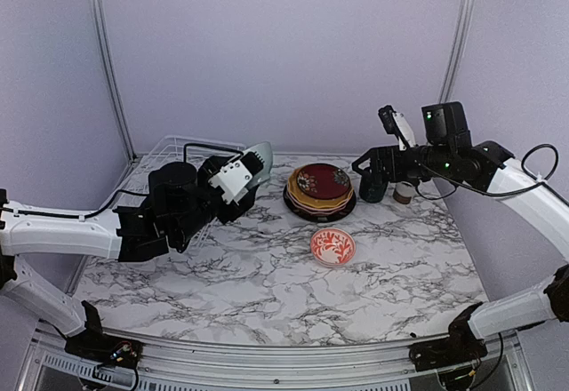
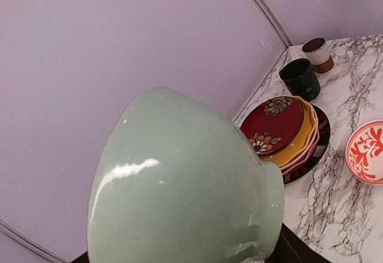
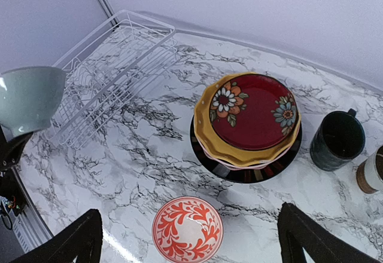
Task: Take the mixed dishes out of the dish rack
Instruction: Pass from the left arm to the right
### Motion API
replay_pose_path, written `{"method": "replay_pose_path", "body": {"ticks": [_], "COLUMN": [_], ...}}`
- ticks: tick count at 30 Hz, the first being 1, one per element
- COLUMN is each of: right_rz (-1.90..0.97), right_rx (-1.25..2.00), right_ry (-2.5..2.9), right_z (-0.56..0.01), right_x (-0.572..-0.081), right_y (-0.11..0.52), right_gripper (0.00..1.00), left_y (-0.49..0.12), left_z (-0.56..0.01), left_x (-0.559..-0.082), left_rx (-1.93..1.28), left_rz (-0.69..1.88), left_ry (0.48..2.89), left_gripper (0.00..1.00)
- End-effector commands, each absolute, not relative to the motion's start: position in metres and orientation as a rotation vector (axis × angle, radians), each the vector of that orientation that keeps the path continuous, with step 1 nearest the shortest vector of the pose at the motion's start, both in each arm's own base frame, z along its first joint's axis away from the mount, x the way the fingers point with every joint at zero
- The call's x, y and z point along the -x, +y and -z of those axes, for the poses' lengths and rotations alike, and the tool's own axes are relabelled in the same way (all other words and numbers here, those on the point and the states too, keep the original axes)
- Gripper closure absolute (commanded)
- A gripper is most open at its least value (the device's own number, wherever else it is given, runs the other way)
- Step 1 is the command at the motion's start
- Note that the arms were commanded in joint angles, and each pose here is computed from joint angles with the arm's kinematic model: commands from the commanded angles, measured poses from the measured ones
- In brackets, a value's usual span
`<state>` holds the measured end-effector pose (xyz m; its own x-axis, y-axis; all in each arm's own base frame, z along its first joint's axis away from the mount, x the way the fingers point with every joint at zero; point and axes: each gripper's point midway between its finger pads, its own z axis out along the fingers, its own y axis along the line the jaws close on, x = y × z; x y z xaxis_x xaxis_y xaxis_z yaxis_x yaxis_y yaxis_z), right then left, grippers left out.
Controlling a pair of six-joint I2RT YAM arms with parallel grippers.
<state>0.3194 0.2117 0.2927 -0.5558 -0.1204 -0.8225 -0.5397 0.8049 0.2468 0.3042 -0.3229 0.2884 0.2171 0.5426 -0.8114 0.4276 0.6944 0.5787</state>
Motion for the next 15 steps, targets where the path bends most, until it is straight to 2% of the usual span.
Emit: {"method": "replay_pose_path", "body": {"ticks": [1,7,15], "right_rz": [-0.665,-0.721,-0.84], "right_rx": [0.54,0.603,0.706], "right_ry": [2.046,2.081,2.138], "right_z": [-0.323,-0.318,-0.307], "right_x": [-0.306,-0.298,-0.283], "right_y": [0.215,0.223,0.241], "right_gripper": [0.02,0.02,0.09], "left_y": [-0.32,-0.339,-0.357], "left_z": [-0.325,-0.303,-0.277], "left_x": [-0.276,-0.235,-0.211], "left_rx": [-0.857,-0.979,-1.088], "left_rz": [-0.367,-0.519,-0.623], "left_ry": [1.183,1.038,0.917], "left_gripper": [0.4,0.43,0.44]}}
